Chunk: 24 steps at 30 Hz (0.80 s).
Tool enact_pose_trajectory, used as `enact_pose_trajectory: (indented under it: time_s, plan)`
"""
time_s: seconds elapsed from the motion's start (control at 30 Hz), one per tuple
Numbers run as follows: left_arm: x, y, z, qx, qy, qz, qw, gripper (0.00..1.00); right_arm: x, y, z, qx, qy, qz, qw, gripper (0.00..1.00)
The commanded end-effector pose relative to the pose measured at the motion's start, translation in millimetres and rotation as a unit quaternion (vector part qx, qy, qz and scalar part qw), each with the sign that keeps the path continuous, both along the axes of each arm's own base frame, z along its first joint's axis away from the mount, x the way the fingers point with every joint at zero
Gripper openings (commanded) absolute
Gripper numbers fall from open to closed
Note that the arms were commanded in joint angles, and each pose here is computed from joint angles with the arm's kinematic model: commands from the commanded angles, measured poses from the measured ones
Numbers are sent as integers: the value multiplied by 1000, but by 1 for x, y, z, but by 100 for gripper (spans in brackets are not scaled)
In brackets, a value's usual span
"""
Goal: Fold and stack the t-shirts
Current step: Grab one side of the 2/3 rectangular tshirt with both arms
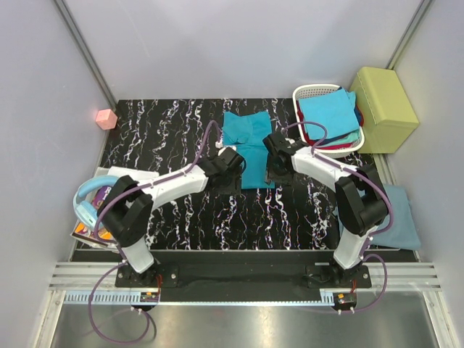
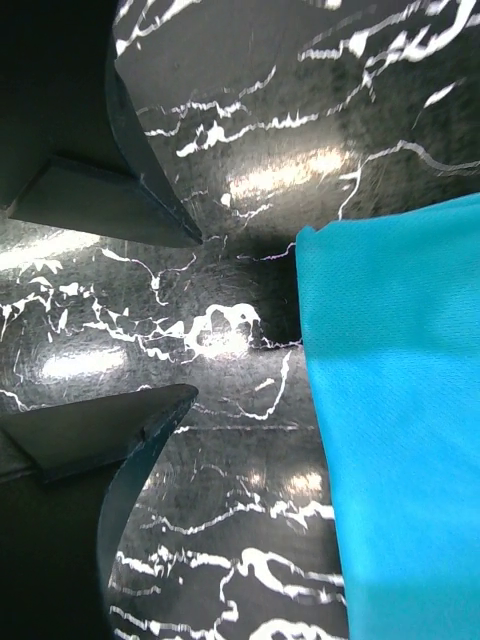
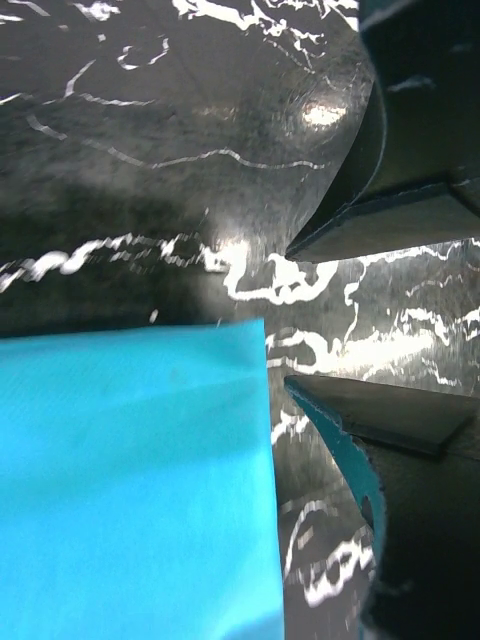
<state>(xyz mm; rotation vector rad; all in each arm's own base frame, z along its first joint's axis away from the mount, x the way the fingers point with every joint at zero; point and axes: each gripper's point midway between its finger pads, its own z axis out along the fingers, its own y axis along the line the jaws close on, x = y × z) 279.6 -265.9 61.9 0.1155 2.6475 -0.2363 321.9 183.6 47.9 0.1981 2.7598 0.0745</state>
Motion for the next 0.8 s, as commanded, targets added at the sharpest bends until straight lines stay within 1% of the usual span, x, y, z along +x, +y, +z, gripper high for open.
enact_pose_trajectory:
  time_s: [0.0, 0.03, 0.07, 0.2, 0.3, 0.5, 0.77]
  plan:
    - [19, -2, 25, -8, -46, 12, 999, 63, 16, 13, 27, 20, -36, 0, 999, 56]
    - [21, -4, 25, -7, -45, 10, 999, 63, 17, 12, 23, 16, -33, -1, 999, 56]
    - [21, -3, 14, 2, -34, 10, 999, 63, 18, 13, 16, 13, -27, -1, 1000, 56]
    - [25, 1, -8, 4, -2, 20, 1000, 63, 20, 13, -2, 5, -13, -5, 1000, 55]
    - [33, 9, -18, 7, 3, 31, 999, 63, 23, 16, -12, 4, -7, -4, 1000, 55]
    - [51, 16, -18, 6, 2, 38, 999, 63, 28, 21, -22, 4, 1, -3, 1000, 54]
    - [54, 13, -16, -5, 2, 41, 999, 62, 20, 17, -33, -2, 15, -4, 1000, 53]
